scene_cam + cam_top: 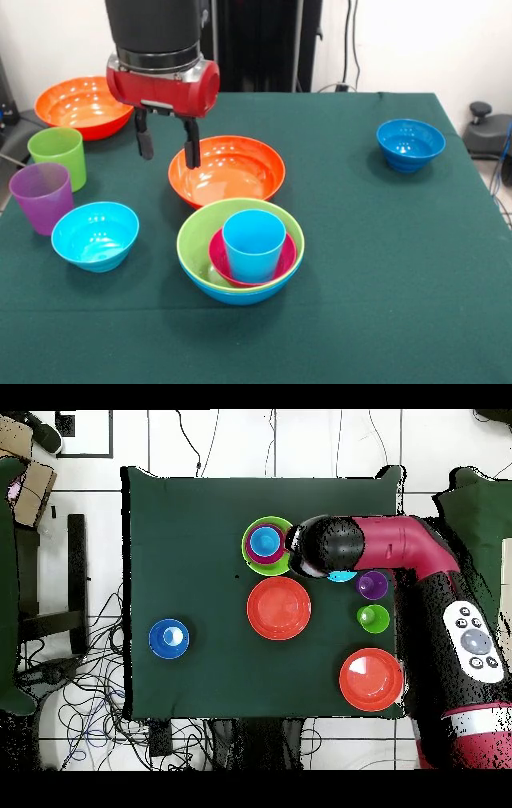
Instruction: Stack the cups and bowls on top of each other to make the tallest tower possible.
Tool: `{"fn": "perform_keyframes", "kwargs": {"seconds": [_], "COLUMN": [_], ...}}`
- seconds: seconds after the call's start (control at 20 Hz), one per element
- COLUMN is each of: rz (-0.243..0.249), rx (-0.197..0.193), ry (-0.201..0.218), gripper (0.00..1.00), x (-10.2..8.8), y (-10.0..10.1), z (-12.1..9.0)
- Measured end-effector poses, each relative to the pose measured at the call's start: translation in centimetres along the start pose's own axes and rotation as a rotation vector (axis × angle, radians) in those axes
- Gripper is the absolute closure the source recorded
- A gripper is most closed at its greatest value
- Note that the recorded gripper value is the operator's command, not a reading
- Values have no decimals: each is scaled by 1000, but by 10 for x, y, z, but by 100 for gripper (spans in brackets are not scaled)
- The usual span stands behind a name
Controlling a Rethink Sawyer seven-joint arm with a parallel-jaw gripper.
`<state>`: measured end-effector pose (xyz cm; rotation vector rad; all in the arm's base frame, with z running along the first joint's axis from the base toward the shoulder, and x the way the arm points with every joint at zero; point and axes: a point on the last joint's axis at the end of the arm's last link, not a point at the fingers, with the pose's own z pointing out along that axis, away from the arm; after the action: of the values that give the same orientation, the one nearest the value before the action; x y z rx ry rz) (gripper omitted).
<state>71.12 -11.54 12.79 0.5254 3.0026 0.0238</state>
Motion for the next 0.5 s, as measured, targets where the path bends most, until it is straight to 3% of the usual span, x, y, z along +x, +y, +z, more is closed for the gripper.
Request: {"fn": "perform_keyframes", "kwargs": {"seconds": [0.2, 0.5], "rz": [-50, -68], "rx": [11, 21], "ry": [-79, -103], "gripper": [0, 0], "x": [-1, -2], "y": [8, 11], "z": [-7, -12]}}
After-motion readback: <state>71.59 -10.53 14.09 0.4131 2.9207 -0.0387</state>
